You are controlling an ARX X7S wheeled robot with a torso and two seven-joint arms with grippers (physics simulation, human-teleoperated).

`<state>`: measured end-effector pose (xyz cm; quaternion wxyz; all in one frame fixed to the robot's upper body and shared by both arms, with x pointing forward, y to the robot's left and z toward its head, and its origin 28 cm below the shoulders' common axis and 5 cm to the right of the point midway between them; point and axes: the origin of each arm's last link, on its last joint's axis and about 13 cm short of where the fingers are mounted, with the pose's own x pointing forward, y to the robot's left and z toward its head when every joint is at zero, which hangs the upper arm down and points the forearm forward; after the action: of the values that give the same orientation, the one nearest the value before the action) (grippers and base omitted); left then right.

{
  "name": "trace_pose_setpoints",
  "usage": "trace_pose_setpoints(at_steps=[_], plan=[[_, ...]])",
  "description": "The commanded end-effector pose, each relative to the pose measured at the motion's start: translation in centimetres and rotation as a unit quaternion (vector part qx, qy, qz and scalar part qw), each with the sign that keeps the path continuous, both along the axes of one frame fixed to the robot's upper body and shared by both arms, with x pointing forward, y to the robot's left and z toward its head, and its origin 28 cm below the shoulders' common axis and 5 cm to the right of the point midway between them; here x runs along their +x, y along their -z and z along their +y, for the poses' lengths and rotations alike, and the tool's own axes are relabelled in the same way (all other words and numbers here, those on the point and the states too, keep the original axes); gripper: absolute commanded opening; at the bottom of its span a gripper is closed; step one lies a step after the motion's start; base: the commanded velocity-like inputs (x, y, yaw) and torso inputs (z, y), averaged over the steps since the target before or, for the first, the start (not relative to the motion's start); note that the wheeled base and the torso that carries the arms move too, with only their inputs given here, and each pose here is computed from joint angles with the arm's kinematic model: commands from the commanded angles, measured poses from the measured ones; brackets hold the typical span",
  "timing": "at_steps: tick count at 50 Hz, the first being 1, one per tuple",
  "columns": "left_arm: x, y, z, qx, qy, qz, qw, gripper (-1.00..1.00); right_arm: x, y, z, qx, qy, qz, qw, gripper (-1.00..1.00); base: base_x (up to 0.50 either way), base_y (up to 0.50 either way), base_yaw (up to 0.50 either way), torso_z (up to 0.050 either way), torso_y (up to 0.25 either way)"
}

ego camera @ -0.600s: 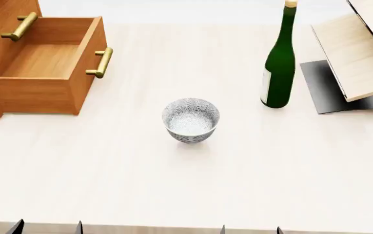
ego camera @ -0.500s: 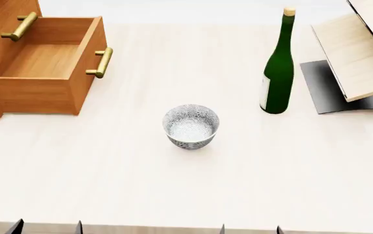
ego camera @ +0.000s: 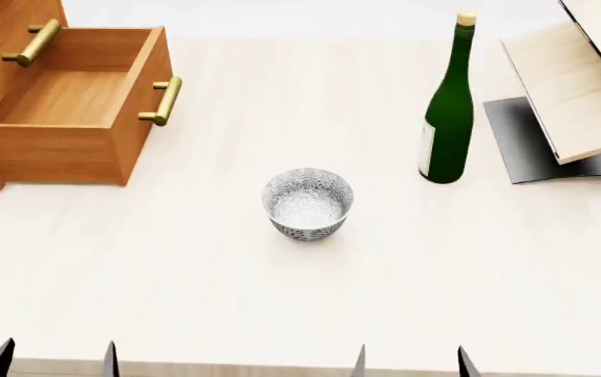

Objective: Close the bottom drawer of the cabinet.

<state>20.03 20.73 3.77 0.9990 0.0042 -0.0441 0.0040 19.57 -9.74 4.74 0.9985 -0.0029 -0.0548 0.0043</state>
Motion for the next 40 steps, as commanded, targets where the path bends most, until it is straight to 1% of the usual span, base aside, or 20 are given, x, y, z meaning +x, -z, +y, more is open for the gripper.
trace_pose_setpoints(at_steps=[1, 2, 5, 22, 26, 40], plan=[[-1.1, -2.0, 0.0, 0.002, 0.003, -0.037, 0.999, 1.0, -1.6, -2.7, -0.1, -0.022, 0.007, -0.046, 0.999, 1.0, 0.0, 0.0, 0.0, 0.0, 0.0], [-1.2, -2.1, 0.0, 0.001, 0.004, -0.04, 0.999, 1.0, -1.8, -2.8, -0.1, -0.021, 0.005, -0.048, 0.999, 1.0, 0.0, 0.0, 0.0, 0.0, 0.0], [-1.5, -2.6, -0.1, 0.001, 0.006, -0.048, 0.999, 1.0, -2.4, -3.7, -0.1, -0.038, 0.013, -0.065, 0.997, 1.0, 0.0, 0.0, 0.0, 0.0, 0.0], [-3.3, -5.2, -0.1, -0.001, 0.013, -0.094, 0.995, 1.0, -4.4, -6.4, -0.3, -0.056, 0.014, -0.114, 0.992, 1.0, 0.0, 0.0, 0.0, 0.0, 0.0], [-4.3, -6.5, 0.0, 0.003, 0.011, -0.122, 0.992, 1.0, -5.0, -7.2, -0.1, -0.063, 0.014, -0.13, 0.989, 1.0, 0.0, 0.0, 0.0, 0.0, 0.0], [-6.6, -8.7, 0.1, 0.0, 0.015, -0.173, 0.985, 1.0, -7.1, -8.8, 0.3, -0.076, 0.009, -0.167, 0.983, 1.0, 0.0, 0.0, 0.0, 0.0, 0.0]])
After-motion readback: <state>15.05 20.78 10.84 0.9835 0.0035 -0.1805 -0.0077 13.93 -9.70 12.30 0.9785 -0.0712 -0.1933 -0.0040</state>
